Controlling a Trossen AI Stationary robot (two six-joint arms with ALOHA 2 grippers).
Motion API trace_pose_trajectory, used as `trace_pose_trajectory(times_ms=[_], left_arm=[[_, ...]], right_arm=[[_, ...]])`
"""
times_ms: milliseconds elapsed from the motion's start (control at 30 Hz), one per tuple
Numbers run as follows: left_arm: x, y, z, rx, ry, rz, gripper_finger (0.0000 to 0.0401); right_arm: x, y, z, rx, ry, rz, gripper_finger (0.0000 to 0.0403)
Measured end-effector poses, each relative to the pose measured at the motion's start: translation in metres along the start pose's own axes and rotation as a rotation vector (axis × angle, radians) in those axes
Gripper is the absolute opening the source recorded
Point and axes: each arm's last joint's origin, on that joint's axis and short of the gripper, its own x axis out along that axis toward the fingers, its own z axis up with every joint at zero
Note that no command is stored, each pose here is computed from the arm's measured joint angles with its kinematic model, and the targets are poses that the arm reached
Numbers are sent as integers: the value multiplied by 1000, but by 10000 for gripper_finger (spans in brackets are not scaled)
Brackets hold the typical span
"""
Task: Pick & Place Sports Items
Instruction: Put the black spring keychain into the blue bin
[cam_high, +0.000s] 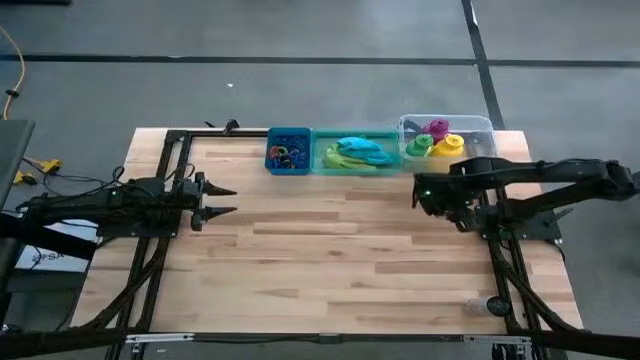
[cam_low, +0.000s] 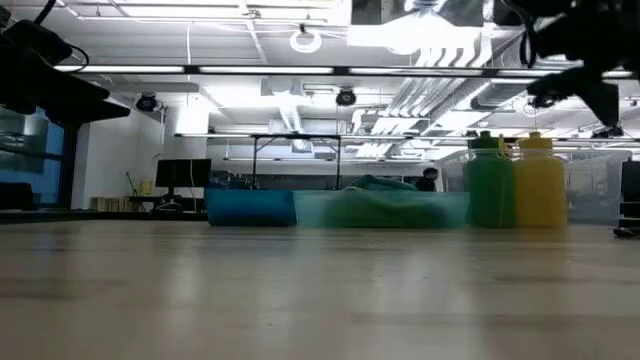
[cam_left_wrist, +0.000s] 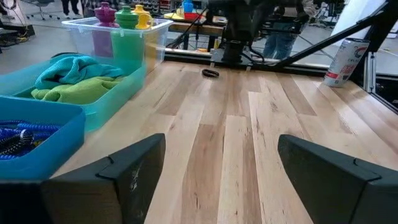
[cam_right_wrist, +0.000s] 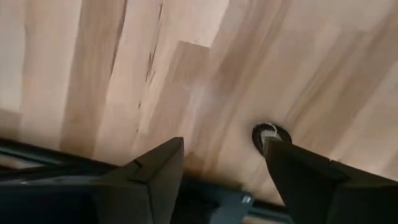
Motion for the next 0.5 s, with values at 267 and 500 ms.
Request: trace_pose_trajectory(times_ms=[267, 500], left_arm=[[0, 0, 0, 0, 0, 0, 254], [0, 0, 0, 0, 0, 0, 254]], right_arm=[[45, -2, -20, -184, 18, 6, 175], [73, -16, -31, -107, 46, -39, 175]])
